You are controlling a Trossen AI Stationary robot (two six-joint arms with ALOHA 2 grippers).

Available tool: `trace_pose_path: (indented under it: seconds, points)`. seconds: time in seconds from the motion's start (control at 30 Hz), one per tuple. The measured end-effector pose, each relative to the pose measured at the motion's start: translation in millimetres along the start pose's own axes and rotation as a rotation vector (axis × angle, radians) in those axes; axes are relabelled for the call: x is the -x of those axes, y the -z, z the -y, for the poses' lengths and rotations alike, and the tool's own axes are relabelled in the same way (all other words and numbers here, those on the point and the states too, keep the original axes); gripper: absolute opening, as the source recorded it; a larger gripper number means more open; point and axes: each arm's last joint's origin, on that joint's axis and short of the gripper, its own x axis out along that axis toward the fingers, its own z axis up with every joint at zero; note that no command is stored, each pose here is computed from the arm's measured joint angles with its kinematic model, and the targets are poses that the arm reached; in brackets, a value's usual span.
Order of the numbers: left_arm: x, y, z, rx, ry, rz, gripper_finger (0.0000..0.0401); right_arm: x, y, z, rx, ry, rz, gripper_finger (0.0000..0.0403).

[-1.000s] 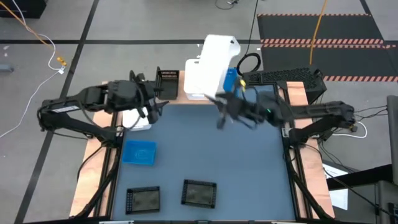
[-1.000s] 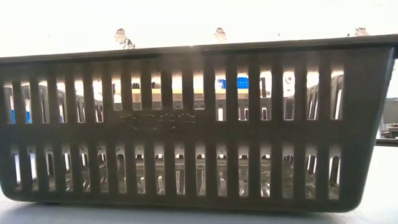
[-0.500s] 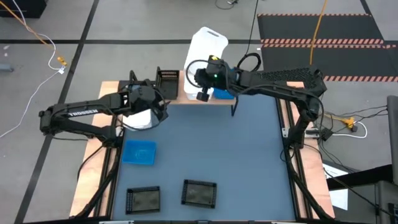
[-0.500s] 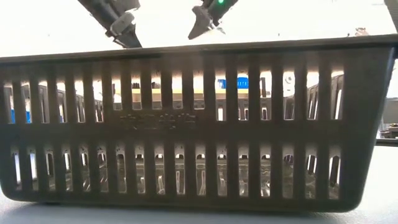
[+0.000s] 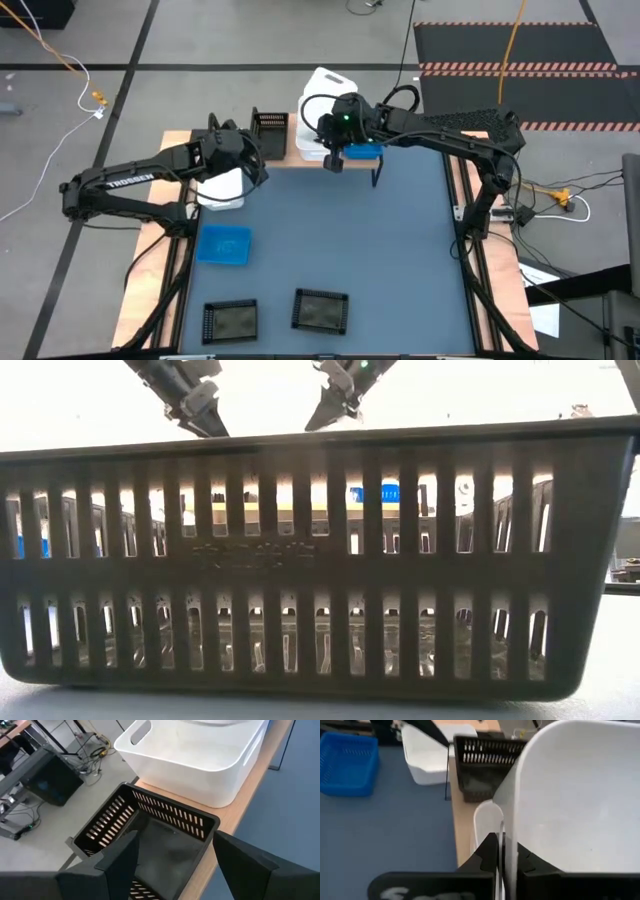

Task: Stack baskets on shelf by color
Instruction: Stack the right white bin on top of the other white bin on the shelf

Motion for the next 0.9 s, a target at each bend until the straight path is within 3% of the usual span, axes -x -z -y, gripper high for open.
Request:
trace_pose_path:
  seconds: [0.47, 0.63, 0.9]
  points:
    - [0.0, -0.1, 0.0, 0.020, 0.001, 0.001, 0.0257, 3.2, 1.8, -0.2, -0.010, 0.003, -0.023, 0.0020]
    - [0.0, -0.2, 0.0, 0.025, 0.002, 0.002, 0.0257, 2.7, 2.2, -0.2, -0.035, 0.007, -0.027, 0.0069]
    - [0.0, -0.2, 0.0, 0.027, 0.002, 0.002, 0.0257, 2.8, 1.0, 3.0, -0.038, 0.107, -0.030, 0.0147]
